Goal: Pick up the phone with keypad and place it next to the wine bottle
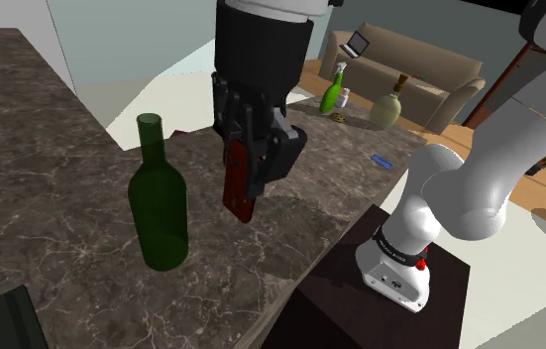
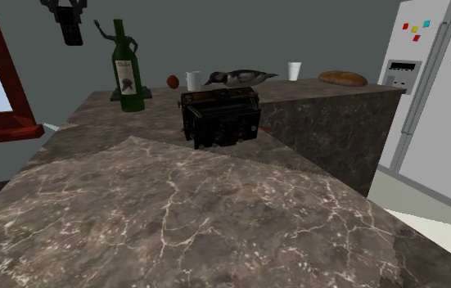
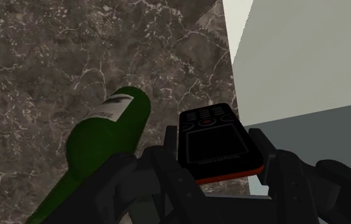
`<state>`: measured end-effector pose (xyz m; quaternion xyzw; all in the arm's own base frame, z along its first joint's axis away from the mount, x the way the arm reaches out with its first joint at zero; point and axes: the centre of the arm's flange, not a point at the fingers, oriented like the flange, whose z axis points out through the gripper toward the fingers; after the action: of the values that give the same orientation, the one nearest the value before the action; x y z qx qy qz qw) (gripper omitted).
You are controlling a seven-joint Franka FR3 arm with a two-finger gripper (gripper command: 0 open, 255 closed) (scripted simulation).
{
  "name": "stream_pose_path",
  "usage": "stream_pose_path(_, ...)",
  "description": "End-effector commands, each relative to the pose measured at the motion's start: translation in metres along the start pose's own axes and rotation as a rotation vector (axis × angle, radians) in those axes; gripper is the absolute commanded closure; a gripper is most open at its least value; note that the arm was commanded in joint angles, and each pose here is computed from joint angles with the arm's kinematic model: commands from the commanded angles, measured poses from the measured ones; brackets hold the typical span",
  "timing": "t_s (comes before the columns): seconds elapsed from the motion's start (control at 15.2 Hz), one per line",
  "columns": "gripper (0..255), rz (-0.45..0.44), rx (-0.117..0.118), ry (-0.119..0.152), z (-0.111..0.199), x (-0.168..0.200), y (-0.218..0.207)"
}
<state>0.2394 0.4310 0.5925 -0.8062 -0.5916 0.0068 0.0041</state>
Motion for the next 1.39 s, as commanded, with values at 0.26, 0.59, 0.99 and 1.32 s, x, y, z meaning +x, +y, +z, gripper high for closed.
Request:
stream_pose_path(0.26,255,0.000,0.000,0.000,0.032,0.001,0.001)
stream_pose_path(0.59,255,0.000,0.000,0.000,0.058,0.001,0.001)
stream_pose_path(0.99,255,0.000,0.000,0.000,0.090,0.002,0.002)
stream_pose_path(1.32,255,0.000,0.000,0.000,0.116,0.002,0.002)
